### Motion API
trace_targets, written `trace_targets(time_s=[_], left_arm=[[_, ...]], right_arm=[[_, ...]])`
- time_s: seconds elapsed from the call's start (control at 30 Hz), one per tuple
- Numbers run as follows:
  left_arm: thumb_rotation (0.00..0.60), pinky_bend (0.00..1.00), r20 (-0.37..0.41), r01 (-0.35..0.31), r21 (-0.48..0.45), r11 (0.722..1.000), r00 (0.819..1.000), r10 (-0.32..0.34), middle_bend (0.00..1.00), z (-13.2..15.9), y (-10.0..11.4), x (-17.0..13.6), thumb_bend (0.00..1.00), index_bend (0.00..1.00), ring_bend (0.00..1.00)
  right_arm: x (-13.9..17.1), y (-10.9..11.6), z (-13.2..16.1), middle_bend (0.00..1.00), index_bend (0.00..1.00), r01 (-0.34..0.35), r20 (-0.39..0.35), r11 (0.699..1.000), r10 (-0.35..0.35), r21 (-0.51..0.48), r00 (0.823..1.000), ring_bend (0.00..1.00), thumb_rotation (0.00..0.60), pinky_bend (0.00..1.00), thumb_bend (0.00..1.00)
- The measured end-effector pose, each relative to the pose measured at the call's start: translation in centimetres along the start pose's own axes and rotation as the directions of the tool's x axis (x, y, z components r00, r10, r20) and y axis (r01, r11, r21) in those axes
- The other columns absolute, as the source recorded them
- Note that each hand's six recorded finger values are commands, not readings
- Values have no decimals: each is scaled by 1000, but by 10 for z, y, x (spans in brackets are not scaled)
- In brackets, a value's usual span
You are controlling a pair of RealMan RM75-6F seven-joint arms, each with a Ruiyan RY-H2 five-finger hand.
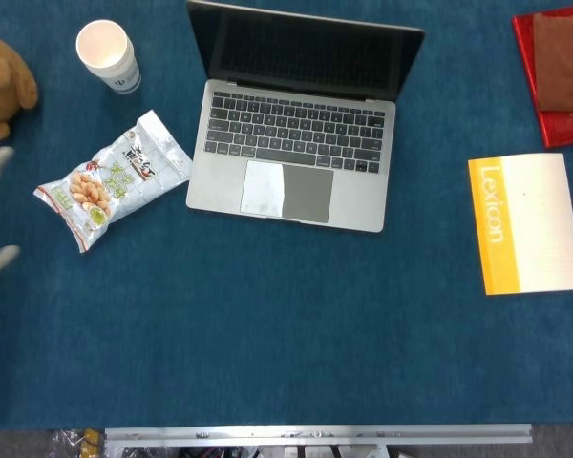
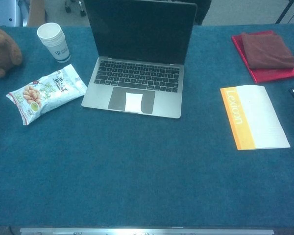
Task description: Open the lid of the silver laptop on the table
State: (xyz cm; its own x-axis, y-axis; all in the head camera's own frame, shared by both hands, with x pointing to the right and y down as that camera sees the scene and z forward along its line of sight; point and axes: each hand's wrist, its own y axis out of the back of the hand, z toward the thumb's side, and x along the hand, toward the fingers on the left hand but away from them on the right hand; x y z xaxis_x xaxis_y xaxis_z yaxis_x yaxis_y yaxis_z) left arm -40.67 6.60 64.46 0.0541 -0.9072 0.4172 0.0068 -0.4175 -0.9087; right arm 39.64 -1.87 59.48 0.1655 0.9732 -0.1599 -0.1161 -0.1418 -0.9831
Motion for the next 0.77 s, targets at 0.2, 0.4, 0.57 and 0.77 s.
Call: trace_targets(time_s=[0.2, 0.4, 0.57, 0.77], left_arm=[[555, 0, -87, -98, -37, 994, 992, 95, 0, -31, 2, -23, 151, 22, 0], [556, 0, -150, -203, -75, 976, 970, 190, 0, -52, 2, -50, 151, 22, 0], [556, 0, -180, -239, -103, 966, 959, 218, 0, -60, -2, -69, 150, 22, 0], [554, 0, -180, -255, -99, 962, 955, 235, 0, -61, -1, -76, 150, 22, 0]], right_arm=[[43, -9, -46, 0, 0, -5, 86, 1000, 4, 4, 996, 0, 600, 60, 482], [75, -20, -78, 0, 0, -23, 145, 1000, 22, 4, 989, 0, 600, 60, 482], [96, -28, -95, 0, 0, -31, 189, 1000, 30, 2, 981, 0, 600, 60, 482], [108, -34, -106, 0, 0, -47, 220, 999, 48, -8, 974, 0, 600, 60, 482]])
